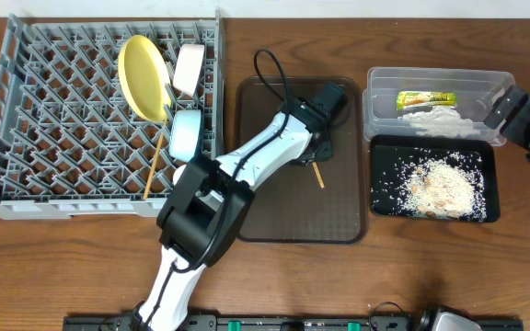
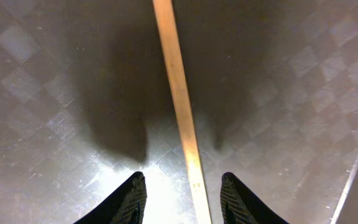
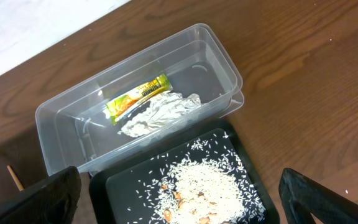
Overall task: Sort waste into correct bins and load items into the dishwasher
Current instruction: 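Grasp the second wooden chopstick with the left gripper, then carry the second chopstick to the rack and insert it upright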
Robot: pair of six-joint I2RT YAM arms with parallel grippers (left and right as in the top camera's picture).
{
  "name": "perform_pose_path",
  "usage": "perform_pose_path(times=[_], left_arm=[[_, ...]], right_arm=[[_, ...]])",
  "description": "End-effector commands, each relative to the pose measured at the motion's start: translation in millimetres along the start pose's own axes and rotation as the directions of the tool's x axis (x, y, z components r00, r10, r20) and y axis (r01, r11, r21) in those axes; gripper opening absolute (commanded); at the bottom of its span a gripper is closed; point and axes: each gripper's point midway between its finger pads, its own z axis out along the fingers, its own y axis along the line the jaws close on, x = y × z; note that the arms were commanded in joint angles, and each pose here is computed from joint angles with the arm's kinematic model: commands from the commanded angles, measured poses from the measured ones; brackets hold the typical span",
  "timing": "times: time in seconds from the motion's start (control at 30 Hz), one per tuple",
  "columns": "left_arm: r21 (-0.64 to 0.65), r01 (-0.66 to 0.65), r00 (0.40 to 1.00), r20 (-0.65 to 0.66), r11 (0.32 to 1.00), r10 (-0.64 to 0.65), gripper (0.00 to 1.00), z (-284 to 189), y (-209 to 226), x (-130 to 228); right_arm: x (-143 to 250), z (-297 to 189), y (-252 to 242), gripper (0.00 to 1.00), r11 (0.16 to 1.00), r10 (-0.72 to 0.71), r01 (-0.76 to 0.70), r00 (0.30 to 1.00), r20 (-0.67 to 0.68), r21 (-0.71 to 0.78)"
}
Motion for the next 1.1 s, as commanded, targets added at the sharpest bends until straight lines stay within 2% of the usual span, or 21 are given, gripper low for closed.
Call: perform_pose_path(times=[0.0, 0.37, 0.5, 0.6, 0.67, 1.07], left_arm=[[-0.030, 0.002, 1.000, -0.008, 1.000, -0.002, 0.40, 13, 4, 2], [-0.065, -0.025, 0.999, 0.019, 0.998, 0.026, 0.39, 18, 2, 6], [-0.074, -0.029, 0.999, 0.027, 0.997, 0.031, 0.29, 17, 2, 6], [-0.085, -0.030, 0.999, 0.033, 0.996, 0.033, 0.11, 17, 4, 5], [-0.086, -0.032, 0.999, 0.033, 0.996, 0.035, 0.08, 17, 4, 5], [-0.162, -0.020, 0.997, 0.065, 0.987, 0.031, 0.08, 15, 24, -4]], right_arm=[[-4, -5, 0, 0.99, 1.000, 0.011, -0.011, 1.000, 0.017, 0.001], [-4, -5, -1, 0.99, 1.000, 0.011, -0.011, 1.000, 0.016, 0.001], [-4, -5, -1, 0.99, 1.000, 0.011, -0.011, 1.000, 0.016, 0.001], [-4, -5, -1, 0.99, 1.000, 0.011, -0.011, 1.000, 0.016, 0.001], [-4, -5, 0, 0.99, 1.000, 0.011, -0.011, 1.000, 0.016, 0.001], [-4, -5, -1, 0.99, 1.000, 0.011, -0.011, 1.000, 0.016, 0.001]])
